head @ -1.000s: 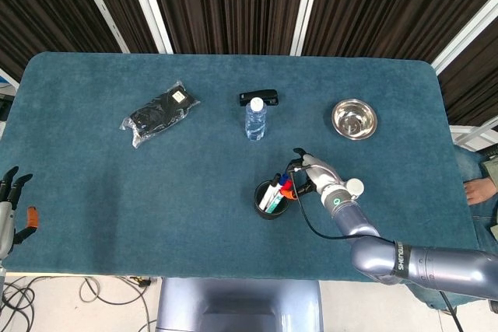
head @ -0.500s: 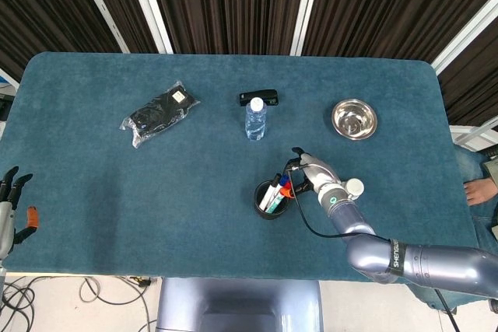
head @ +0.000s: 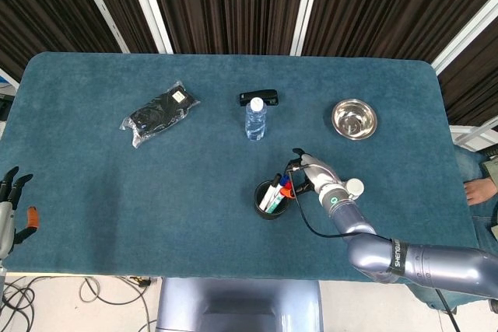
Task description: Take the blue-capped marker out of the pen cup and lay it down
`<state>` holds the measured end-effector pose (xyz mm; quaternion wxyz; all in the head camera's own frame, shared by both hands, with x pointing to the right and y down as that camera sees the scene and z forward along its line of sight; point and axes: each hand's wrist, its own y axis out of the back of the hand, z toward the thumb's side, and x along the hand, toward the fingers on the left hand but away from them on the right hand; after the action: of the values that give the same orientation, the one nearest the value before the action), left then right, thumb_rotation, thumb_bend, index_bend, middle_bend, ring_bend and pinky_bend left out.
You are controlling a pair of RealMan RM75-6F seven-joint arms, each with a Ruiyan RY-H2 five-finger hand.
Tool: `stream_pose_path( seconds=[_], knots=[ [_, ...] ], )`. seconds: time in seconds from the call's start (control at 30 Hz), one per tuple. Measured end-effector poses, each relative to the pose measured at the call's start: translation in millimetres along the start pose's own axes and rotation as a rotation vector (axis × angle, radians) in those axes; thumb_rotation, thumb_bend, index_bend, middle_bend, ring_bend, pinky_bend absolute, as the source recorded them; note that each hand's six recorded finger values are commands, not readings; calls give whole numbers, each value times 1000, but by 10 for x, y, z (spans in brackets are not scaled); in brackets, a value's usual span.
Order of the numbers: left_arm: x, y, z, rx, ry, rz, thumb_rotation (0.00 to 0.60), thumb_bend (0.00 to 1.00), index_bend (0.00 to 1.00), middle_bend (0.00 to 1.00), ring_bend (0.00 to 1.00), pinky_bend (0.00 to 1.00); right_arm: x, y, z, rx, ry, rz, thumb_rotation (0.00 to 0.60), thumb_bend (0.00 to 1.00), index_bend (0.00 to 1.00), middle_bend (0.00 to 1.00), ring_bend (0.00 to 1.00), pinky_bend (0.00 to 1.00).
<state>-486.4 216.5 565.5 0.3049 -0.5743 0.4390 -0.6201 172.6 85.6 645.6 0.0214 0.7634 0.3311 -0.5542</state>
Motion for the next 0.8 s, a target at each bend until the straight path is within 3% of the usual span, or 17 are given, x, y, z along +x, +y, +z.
stream_pose_path(
  seconds=[0.8],
  knots=[
    [2, 0, -2, -1, 2, -4, 600, 557, 131, 7, 96, 63, -43, -37, 74, -5, 2, -7, 600, 408, 567, 0, 0, 158]
  ],
)
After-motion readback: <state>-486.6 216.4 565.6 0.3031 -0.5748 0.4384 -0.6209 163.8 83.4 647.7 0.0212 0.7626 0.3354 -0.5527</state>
